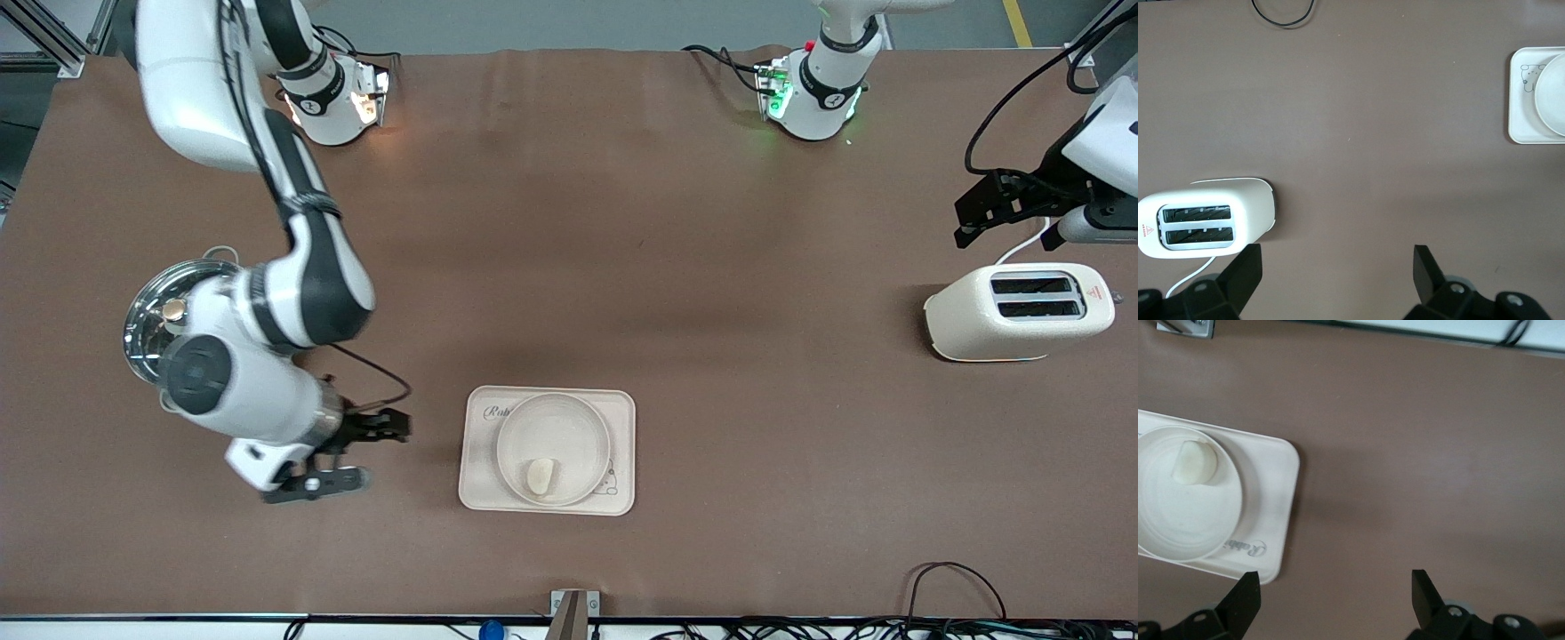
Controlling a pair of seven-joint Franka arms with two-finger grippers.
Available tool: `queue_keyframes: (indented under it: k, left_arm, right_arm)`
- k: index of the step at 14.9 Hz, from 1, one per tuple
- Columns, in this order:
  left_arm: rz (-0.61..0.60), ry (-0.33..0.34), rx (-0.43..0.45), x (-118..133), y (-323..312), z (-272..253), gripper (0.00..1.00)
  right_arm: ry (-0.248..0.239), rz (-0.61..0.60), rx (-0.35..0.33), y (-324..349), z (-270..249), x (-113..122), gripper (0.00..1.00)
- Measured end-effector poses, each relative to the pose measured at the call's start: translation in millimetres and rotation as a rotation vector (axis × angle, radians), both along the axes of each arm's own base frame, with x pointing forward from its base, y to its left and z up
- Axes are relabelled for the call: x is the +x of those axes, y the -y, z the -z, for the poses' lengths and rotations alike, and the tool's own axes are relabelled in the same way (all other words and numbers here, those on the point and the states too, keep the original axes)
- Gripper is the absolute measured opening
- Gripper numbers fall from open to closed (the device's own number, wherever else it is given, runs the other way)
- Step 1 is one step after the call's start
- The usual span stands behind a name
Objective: Place bun in plate and plate on tray
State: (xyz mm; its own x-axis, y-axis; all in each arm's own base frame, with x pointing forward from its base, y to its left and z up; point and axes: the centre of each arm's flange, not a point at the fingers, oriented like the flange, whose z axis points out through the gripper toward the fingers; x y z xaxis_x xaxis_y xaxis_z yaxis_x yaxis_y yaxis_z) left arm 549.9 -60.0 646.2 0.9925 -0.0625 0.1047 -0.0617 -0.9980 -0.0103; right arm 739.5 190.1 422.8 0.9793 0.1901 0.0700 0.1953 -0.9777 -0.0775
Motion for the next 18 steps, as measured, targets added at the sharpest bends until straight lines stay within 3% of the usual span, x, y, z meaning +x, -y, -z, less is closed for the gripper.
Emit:
queue_keyframes:
  k: [4, 8, 13, 18]
  left_arm:
    - [0.000, -0.001, 0.000, 0, 0, 0, 1.00]
    - [-0.001, 0.000, 0.000, 1, 0, 0, 1.00]
    - [-0.001, 0.000, 0.000, 1, 0, 0, 1.00]
    - [-0.001, 0.000, 0.000, 1, -1, 0, 1.00]
  right_arm:
    - [-0.056, -0.028, -0.008, 78, -95, -29, 1.00]
    - [-0.054, 0.013, -0.019, 123, -172, -87, 1.00]
    - [-0.075, 0.094, -0.082, 202, -223, -172, 1.00]
    - [-0.073, 0.115, -0.075, 219, -239, -216, 1.00]
